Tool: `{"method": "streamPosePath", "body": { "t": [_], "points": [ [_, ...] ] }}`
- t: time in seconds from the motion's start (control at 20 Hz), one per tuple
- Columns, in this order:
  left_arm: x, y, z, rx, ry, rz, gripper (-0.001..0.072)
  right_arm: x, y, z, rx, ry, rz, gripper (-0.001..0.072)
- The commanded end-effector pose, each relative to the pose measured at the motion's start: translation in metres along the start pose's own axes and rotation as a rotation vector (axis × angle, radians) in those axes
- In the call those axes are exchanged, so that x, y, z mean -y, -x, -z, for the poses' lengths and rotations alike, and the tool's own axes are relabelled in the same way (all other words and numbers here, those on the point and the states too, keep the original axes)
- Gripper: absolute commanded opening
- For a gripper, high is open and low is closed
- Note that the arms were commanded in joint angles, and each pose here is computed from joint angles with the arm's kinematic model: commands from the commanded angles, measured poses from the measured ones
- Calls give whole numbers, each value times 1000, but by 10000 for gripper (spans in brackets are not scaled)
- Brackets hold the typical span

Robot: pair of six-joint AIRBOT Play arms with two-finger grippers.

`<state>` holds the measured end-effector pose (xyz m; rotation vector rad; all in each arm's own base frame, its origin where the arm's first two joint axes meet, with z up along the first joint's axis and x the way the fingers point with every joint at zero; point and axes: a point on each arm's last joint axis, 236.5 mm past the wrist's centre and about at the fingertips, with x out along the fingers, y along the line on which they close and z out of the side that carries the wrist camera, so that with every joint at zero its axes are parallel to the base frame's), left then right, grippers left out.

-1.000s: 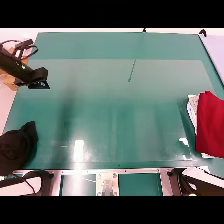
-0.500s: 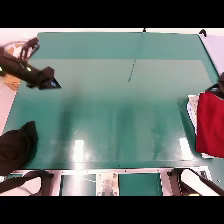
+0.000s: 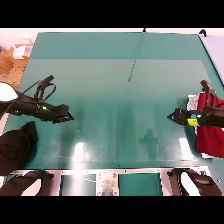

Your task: Fold the shirts.

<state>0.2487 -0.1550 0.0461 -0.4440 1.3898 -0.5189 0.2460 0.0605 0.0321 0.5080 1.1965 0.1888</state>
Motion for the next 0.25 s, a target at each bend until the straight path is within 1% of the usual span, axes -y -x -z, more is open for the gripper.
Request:
{"method": "streamPosePath", "body": {
  "t": [0.0,0.2],
  "points": [
    [-1,-4,5,3,6,1,34,-3,-6,19,-54,18,-10,11],
    [-1,-4,12,-25,6,3,34,-3,-6,19,-54,18,-9,11]
  ]
}}
